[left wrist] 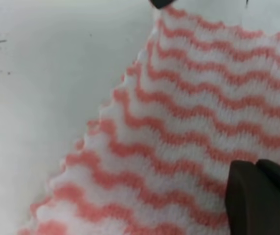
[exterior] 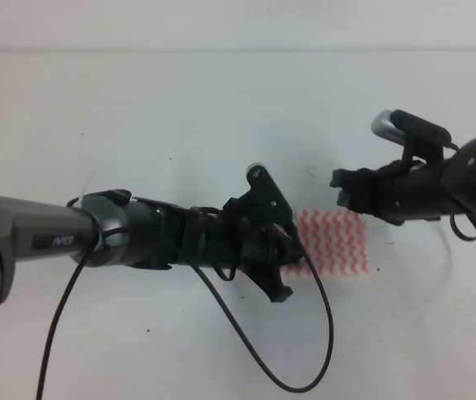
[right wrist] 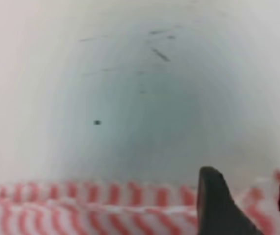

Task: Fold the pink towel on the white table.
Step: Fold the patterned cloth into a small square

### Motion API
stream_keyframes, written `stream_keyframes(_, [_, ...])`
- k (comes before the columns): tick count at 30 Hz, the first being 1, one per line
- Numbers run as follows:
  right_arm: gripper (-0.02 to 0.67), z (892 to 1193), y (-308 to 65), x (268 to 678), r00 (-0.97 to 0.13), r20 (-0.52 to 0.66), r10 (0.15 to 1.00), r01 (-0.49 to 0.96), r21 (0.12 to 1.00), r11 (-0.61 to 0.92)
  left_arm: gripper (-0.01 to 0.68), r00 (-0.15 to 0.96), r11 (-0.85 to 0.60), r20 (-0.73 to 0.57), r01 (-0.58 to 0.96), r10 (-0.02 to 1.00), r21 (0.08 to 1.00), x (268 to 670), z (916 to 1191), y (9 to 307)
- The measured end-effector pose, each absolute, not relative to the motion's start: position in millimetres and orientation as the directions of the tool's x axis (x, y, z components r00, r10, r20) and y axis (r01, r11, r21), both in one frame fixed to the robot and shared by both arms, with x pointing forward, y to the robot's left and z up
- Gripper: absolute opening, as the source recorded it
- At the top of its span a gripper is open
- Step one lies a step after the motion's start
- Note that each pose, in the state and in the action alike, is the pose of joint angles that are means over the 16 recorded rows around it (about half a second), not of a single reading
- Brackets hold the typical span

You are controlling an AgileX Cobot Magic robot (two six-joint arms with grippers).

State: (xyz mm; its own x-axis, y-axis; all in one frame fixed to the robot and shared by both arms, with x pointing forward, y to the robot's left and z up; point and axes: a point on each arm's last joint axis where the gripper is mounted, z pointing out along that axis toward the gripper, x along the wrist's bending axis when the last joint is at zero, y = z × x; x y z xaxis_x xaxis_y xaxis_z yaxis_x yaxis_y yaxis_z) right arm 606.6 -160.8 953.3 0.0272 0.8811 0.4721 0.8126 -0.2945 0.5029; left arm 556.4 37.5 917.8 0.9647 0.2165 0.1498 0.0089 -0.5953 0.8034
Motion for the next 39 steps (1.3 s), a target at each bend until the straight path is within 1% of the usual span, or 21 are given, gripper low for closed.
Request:
stream_keyframes(5, [0.248, 964.6, -155.4, 611.6, -0.019, 0.481, 0.876, 0.824, 0.504, -0.259, -0.004, 0.95, -0.616, 0.179, 0.016, 0.254, 0.788, 559.8, 921.7, 40.7])
stream_keyframes(8, [0.221, 969.3, -152.3, 613.8, -0.046, 0.483, 0.875, 0.834, 0.5, -0.232, -0.004, 0.934, -0.637, 0.203, 0.032, 0.292, 0.77, 563.3, 923.2, 44.0])
stream_keyframes(16, [0.104, 967.6, -148.1, 617.8, -0.084, 0.468, 0.88, 0.858, 0.482, -0.175, -0.004, 0.88, -0.685, 0.26, 0.096, 0.398, 0.722, 572.3, 925.2, 54.0])
stream_keyframes(20, [0.05, 959.8, -147.6, 619.4, -0.086, 0.456, 0.886, 0.868, 0.471, -0.158, -0.004, 0.868, -0.692, 0.268, 0.114, 0.419, 0.713, 574.0, 924.6, 56.0])
stream_keyframes(23, [0.021, 953.7, -147.7, 621.0, -0.086, 0.444, 0.892, 0.871, 0.468, -0.149, -0.004, 0.866, -0.691, 0.268, 0.116, 0.422, 0.713, 574.2, 925.1, 56.3])
stream_keyframes(28, [0.0, 945.4, -148.0, 623.5, -0.087, 0.427, 0.9, 0.873, 0.467, -0.138, -0.004, 0.871, -0.685, 0.26, 0.113, 0.416, 0.72, 573.2, 925.7, 55.2])
stream_keyframes(39, [-0.005, 940.4, -149.2, 625.4, -0.098, 0.4, 0.911, 0.869, 0.481, -0.117, -0.004, 0.874, -0.68, 0.257, 0.108, 0.413, 0.726, 572.7, 927.6, 54.7])
